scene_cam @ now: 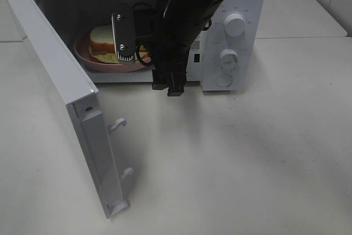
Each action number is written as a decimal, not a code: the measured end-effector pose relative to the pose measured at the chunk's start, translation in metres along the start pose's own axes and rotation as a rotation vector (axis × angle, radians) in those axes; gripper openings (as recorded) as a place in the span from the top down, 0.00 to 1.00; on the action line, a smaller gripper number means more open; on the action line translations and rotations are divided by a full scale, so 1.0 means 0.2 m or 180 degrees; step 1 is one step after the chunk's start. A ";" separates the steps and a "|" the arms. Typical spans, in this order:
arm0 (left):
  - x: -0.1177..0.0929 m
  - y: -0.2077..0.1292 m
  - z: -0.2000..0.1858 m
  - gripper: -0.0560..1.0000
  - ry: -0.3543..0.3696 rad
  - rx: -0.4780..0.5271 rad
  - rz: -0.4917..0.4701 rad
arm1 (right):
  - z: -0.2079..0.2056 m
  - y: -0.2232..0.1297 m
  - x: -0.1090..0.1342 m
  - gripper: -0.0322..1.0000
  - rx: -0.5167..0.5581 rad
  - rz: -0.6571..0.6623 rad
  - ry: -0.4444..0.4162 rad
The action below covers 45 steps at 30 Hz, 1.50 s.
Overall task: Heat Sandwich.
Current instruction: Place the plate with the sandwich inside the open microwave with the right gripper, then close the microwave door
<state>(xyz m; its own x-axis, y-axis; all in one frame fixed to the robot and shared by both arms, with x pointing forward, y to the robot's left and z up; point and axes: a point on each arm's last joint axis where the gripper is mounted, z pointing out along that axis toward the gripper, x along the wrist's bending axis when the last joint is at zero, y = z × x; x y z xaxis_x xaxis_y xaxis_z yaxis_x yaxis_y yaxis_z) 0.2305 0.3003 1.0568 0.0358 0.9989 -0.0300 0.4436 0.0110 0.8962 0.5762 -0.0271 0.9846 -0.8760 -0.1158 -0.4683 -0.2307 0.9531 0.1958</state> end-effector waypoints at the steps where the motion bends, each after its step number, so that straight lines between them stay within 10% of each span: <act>1: 0.00 0.00 0.00 0.03 0.0000 0.0000 0.0000 | 0.00 0.00 0.00 0.23 0.0000 0.0000 0.0000; 24: 0.00 0.00 0.00 0.03 0.0000 0.0000 0.0000 | -0.36 -0.22 0.35 0.23 0.0141 0.1026 0.0056; 45: 0.00 0.00 0.00 0.03 0.0000 0.0000 0.0000 | -0.81 -0.46 0.73 0.23 0.0577 0.2987 0.0183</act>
<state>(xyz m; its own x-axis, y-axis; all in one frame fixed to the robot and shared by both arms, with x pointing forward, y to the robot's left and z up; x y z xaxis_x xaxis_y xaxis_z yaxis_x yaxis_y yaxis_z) 0.2305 0.3003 1.0568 0.0358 0.9989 -0.0300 0.4436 0.0110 0.8962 0.4007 -0.1777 1.0376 -0.6909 0.7084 -0.1445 0.6408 0.6926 0.3311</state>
